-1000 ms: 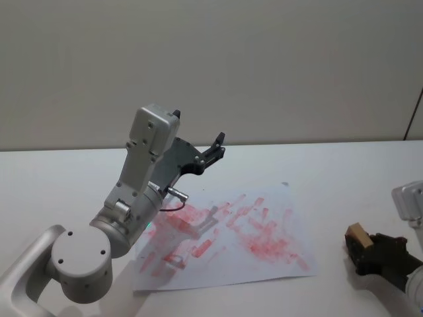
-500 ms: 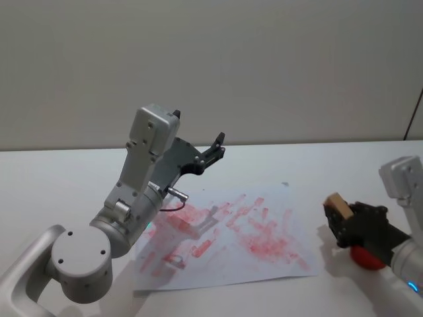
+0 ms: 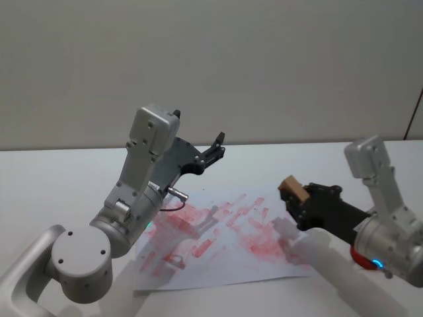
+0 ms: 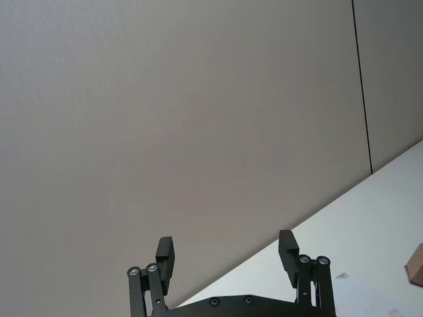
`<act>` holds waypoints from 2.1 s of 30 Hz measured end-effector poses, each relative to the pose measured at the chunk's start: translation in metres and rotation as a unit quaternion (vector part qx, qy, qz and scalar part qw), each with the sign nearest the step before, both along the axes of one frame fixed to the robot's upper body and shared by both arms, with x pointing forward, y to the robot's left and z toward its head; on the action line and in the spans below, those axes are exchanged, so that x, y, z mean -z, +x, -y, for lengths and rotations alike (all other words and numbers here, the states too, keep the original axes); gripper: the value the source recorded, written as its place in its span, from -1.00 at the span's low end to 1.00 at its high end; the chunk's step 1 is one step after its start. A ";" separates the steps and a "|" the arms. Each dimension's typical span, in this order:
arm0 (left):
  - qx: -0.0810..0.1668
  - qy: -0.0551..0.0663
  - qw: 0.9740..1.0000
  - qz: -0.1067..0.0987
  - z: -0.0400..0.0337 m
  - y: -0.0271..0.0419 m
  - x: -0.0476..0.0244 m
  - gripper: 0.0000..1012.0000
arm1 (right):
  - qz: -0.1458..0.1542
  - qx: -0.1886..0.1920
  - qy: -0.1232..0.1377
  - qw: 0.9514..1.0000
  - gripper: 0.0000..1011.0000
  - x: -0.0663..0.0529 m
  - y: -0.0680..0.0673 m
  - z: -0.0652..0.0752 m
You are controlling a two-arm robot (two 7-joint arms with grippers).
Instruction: Use the one hand to pick up the stamp and affix it onto the A4 paper.
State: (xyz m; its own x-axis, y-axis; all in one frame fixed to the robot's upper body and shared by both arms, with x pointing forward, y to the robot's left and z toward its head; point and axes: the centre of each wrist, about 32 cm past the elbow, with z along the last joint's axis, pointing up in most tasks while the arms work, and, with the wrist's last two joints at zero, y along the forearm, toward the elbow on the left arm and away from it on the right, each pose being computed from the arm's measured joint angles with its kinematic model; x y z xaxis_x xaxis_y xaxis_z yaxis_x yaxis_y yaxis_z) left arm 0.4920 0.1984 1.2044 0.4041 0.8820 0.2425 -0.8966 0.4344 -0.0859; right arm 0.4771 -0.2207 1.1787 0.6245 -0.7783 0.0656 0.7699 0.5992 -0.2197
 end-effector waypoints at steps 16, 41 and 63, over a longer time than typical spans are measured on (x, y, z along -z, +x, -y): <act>0.000 0.000 1.000 0.000 0.0000 0.0000 0.0000 0.98 | -0.079 -0.064 0.008 0.995 -0.57 0.015 0.031 -0.028; 0.000 0.000 1.000 0.000 0.0000 0.0000 0.0000 0.98 | -0.152 -0.083 -0.045 0.984 -0.57 0.033 0.041 -0.044; 0.000 0.000 1.000 0.000 0.0000 0.0000 0.0000 0.98 | -0.029 -0.034 0.000 0.999 -0.57 0.007 0.027 -0.033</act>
